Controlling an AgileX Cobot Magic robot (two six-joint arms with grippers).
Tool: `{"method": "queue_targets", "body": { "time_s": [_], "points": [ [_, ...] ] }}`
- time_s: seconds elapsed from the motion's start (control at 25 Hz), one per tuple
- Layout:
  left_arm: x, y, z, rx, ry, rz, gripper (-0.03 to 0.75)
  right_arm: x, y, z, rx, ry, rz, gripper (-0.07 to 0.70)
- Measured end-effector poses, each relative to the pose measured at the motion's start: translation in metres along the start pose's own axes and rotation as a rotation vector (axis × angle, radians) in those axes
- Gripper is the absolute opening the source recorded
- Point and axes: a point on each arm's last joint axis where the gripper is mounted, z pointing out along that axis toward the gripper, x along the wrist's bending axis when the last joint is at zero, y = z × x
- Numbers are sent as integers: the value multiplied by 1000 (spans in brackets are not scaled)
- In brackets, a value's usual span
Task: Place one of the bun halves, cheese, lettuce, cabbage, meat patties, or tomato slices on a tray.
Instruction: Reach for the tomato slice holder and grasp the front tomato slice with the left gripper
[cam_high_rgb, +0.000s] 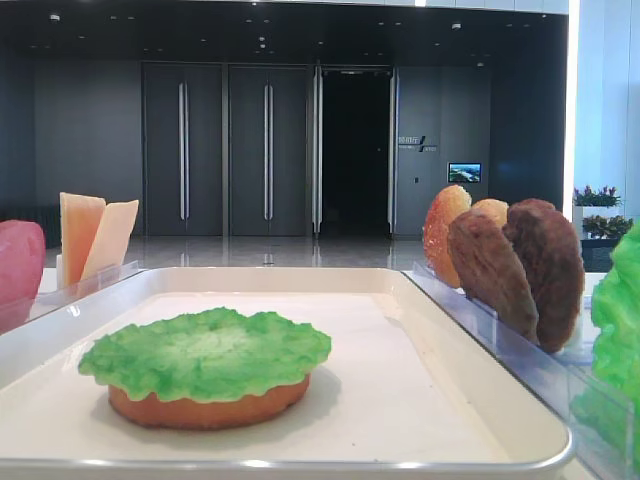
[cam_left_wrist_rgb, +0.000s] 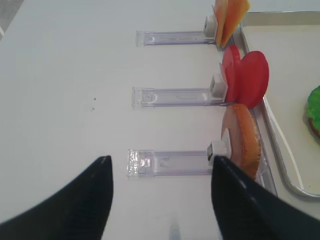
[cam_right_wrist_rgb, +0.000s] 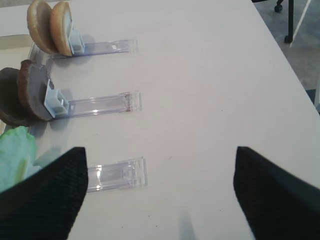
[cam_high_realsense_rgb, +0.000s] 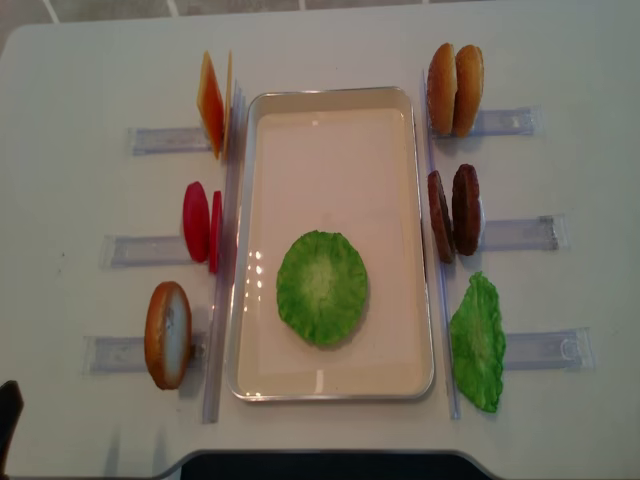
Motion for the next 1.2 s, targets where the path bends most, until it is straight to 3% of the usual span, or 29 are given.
{"method": "queue_targets", "body": {
  "time_s": [0.76, 0.96, 1.2],
  "points": [
    [0, 1, 0, 16, -1, 0, 449, 0, 0, 0, 0, 0, 0, 593],
    [-1, 17, 0, 186, -13, -8, 391, 0, 0, 0, 0, 0, 0, 593],
    [-4, 57, 8, 309, -33, -87, 382, 0, 0, 0, 0, 0, 0, 593]
  ]
}}
